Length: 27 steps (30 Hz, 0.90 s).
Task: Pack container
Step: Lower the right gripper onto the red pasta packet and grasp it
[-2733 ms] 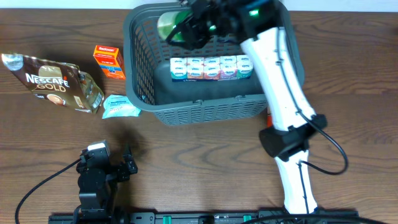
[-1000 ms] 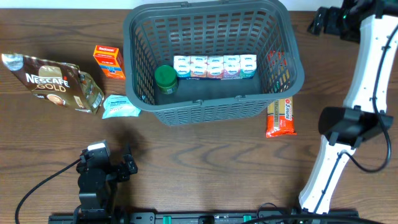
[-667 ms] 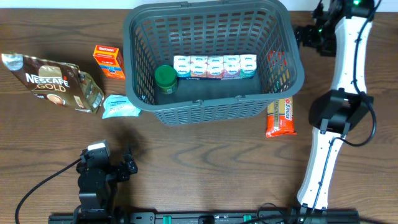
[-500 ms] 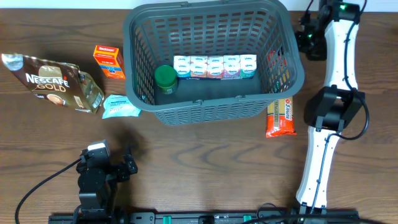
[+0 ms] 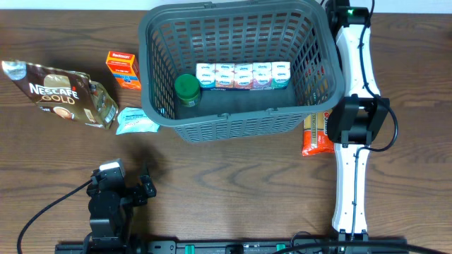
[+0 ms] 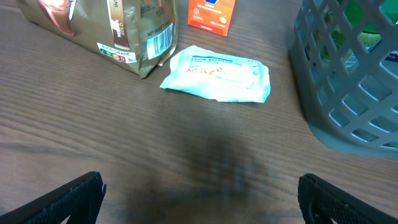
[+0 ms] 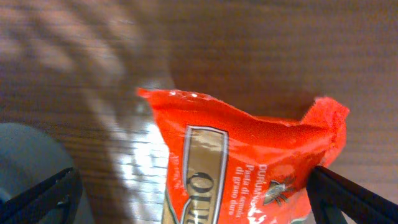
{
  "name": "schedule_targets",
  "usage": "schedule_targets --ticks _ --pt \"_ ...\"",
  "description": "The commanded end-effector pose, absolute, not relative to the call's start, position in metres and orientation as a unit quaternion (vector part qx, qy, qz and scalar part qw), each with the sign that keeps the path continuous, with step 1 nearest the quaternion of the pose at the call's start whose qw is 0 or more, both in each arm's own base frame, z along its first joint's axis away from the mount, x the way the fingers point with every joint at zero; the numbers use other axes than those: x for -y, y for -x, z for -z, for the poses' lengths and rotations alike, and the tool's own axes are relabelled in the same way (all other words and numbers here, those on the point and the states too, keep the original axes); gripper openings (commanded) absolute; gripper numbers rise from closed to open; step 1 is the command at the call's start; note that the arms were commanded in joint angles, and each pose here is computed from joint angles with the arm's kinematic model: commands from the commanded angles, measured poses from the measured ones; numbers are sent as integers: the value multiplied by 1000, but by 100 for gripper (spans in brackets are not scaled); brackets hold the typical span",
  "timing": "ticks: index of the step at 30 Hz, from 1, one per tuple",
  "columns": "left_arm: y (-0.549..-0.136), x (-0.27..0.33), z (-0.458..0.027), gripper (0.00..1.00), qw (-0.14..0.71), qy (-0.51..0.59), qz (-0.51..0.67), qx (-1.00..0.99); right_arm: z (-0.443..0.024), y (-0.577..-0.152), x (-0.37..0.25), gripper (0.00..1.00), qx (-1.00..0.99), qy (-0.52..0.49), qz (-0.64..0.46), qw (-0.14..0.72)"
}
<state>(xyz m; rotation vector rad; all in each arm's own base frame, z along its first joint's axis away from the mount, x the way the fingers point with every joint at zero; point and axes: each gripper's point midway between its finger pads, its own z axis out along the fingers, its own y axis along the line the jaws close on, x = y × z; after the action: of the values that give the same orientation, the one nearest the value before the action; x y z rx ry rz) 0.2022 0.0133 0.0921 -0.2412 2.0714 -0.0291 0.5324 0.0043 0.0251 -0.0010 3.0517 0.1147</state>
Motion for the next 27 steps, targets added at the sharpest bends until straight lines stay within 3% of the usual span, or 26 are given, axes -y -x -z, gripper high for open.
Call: schedule_targets --ticks 1,13,24,27 --pt "-202 -15 -88 99 502 95 6 -860 -8 -523 2 99 -999 -45 6 15" --pt "-202 -15 -88 99 502 95 6 -860 -7 -509 5 99 -997 -66 24 -12" --pt "-202 -15 -88 98 502 95 6 -860 25 -512 -2 99 -998 -57 -3 -17" --pt "-202 -15 -88 99 502 95 6 -860 25 -513 -1 95 -998 -58 -3 -16"
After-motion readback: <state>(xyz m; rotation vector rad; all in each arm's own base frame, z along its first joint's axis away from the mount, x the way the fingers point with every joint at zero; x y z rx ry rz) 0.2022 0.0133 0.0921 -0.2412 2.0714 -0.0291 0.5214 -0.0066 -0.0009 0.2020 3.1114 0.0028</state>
